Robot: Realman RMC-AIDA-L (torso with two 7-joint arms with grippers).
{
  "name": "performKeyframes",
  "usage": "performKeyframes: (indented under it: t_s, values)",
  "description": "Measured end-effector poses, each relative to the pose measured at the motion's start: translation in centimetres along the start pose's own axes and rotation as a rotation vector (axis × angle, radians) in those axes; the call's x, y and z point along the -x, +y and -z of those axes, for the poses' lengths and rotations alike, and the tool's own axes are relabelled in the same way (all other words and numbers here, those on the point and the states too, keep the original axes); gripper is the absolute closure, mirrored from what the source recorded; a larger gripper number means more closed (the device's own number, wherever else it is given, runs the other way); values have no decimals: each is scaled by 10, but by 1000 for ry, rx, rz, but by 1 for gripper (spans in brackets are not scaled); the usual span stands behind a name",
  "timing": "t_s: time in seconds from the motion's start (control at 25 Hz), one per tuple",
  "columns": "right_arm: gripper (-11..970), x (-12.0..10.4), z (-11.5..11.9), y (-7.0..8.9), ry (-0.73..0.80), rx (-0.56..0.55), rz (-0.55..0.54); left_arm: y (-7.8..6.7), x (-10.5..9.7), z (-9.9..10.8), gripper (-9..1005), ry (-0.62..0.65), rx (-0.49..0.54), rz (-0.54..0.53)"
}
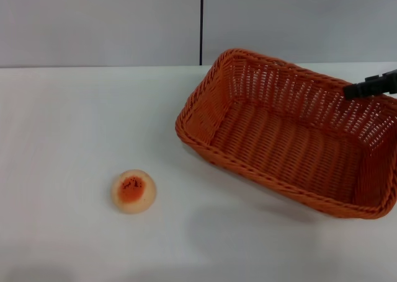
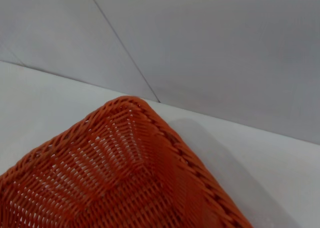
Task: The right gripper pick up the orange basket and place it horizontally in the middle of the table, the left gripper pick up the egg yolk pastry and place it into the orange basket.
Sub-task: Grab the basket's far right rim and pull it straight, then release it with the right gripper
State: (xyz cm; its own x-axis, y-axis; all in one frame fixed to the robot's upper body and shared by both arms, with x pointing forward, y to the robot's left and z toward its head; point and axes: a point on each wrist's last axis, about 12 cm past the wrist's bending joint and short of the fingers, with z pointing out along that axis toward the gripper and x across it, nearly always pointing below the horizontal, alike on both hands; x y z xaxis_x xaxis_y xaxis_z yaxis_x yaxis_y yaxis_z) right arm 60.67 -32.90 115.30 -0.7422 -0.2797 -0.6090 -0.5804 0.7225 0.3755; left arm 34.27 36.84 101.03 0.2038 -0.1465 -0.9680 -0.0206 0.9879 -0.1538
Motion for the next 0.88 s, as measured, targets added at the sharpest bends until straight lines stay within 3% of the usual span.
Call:
performKeyframes:
  t_s: [0.88]
  values:
    - [149, -16, -18, -5, -6, -30, 42, 0, 4, 8, 225, -18, -12, -1]
